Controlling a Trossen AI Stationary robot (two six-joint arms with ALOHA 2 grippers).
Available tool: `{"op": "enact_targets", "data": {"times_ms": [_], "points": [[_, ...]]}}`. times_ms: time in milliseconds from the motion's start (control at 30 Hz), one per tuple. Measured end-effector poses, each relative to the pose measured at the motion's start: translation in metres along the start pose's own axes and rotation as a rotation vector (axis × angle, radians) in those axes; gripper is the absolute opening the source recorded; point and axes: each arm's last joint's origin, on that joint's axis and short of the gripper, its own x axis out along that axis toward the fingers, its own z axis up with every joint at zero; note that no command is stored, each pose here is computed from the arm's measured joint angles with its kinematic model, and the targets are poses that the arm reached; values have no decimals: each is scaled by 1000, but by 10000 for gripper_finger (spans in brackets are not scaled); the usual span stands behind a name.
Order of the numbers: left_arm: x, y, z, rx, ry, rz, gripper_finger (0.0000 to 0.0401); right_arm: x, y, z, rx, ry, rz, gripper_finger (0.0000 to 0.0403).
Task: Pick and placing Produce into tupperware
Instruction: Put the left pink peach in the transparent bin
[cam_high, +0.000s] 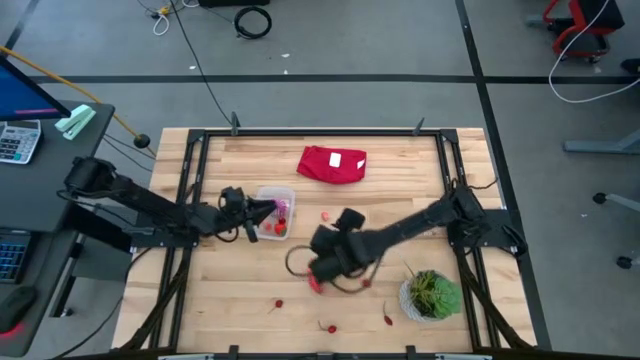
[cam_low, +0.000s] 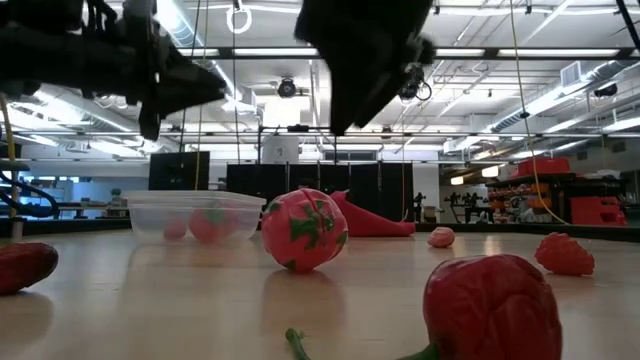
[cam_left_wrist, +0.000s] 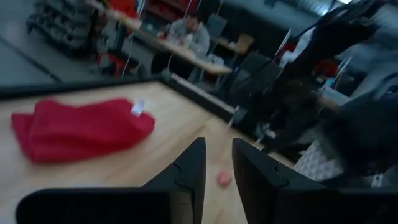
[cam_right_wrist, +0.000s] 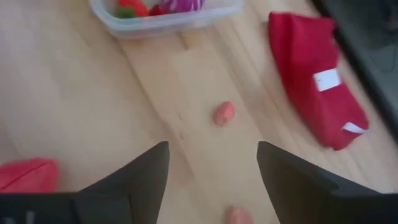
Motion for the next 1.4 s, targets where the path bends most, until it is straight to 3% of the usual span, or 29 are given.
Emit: {"op": "enact_targets", "data": {"times_ms": [233, 467, 733, 1400], "points": [[-11, -4, 27, 56, -117, -50, 82, 75, -14, 8, 27, 51, 262, 237], [-21, -5, 45, 107, -209, -74, 92, 113, -57, 25, 156, 83, 209, 231], [-26, -4, 53, 95, -236, -83, 92, 130, -80, 30, 229, 176, 273, 231], [-26, -4, 50, 76, -210, -86, 92, 136, -62, 12, 243, 187, 185, 225]]}}
